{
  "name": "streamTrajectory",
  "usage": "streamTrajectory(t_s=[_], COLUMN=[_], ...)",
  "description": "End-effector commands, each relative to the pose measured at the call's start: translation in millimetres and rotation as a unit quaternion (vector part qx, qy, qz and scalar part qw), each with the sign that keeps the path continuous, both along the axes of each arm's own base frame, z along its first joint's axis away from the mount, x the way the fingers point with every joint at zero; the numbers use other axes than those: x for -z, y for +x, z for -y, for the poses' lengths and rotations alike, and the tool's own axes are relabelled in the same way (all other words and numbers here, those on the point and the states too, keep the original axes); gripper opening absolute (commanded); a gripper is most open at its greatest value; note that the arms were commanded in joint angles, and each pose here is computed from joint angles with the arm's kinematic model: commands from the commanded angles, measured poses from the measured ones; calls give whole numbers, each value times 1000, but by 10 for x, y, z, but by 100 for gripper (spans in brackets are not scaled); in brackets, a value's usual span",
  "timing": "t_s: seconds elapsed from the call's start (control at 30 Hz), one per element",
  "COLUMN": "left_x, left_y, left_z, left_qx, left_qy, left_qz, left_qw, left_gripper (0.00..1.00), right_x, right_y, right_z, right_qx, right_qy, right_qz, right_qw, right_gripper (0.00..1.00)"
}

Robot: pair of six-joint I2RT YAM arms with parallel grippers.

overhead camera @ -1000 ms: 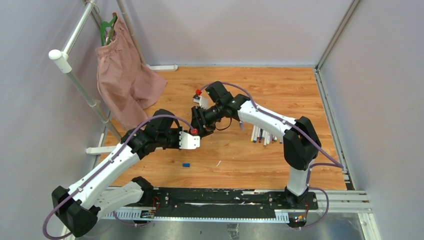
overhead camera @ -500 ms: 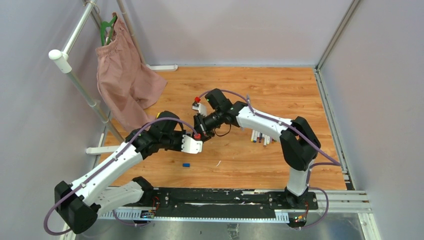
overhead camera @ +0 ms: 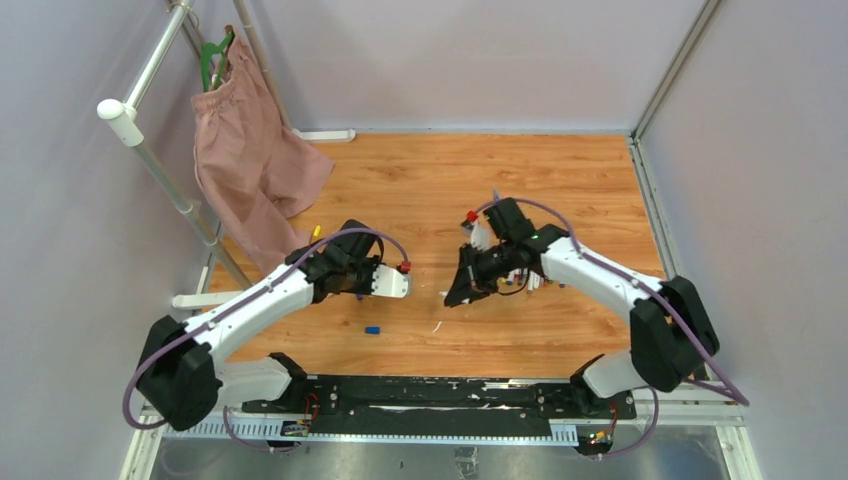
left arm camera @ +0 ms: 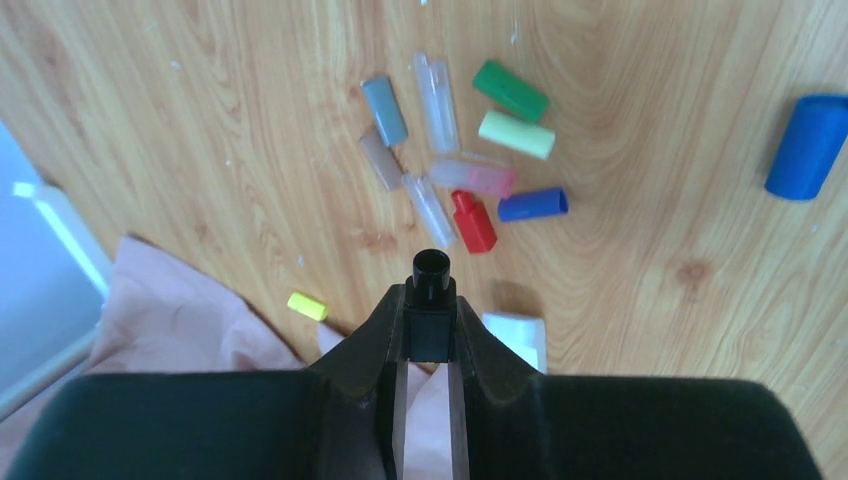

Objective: Open the pen caps
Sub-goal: Open the pen cap from the pen, then place the pen cap at the center of the board, then place the pen at the center of the board.

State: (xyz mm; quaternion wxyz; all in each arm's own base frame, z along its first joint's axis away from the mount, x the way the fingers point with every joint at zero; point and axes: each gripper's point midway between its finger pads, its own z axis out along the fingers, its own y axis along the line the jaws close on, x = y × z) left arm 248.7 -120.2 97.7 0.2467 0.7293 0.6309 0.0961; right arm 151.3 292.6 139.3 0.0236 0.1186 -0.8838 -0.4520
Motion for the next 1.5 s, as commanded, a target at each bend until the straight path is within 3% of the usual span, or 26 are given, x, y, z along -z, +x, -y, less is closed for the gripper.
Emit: streamTrajectory(t_s=[0.0, 0.2, 0.37, 0.6, 0.67, 0.73, 0.8, 0.87, 0.9, 0.93, 1.0, 1.07, 1.33, 1.47], left_x=[82, 438, 586, 362, 252, 120, -38, -220, -327, -440, -668, -898, -1338, -1467], left_y=[51, 42, 82, 85, 80, 82, 87, 91, 86, 111, 136, 143, 172, 141], left_z=[351, 475, 472, 497, 501, 511, 547, 560, 561, 529, 490, 436, 264, 219], left_qx=[-16, -41, -70, -88, -96, -105, -115, -125, -128, -138, -151, -161, -215, -215], left_qy=[-51, -27, -16, -36, -46, -57, -79, -97, -108, -113, -135, -165, -238, -260], left_qz=[-44, -101, -112, -106, -104, -100, -94, -85, -78, -62, -33, -7, 20, 27], left_qw=[998, 994, 991, 990, 989, 988, 986, 984, 983, 982, 979, 973, 947, 941], left_gripper=[0, 5, 24, 38, 40, 57, 60, 87, 89, 99, 100, 100, 100, 100], right_x=[119, 116, 214, 466, 529, 598, 691, 779, 808, 832, 868, 887, 636, 421], right_y=[489, 962, 1280, 1630, 1705, 1773, 1819, 1835, 1839, 1838, 1825, 1799, 1823, 1926], right_z=[646, 1503, 1917, 2091, 2113, 2140, 2169, 2190, 2200, 2208, 2215, 2222, 2139, 1856], right_qx=[116, 256, 307, 318, 317, 315, 310, 303, 300, 297, 292, 290, 301, 287], right_qy=[-116, -249, -333, -392, -405, -419, -435, -447, -452, -456, -460, -462, -436, -403], right_qz=[99, 190, 231, 250, 252, 253, 249, 244, 242, 240, 237, 234, 249, 281], right_qw=[981, 914, 861, 826, 820, 813, 808, 806, 805, 804, 804, 805, 811, 823], right_gripper=[0, 0, 0, 0, 0, 0, 0, 5, 10, 14, 23, 26, 30, 33])
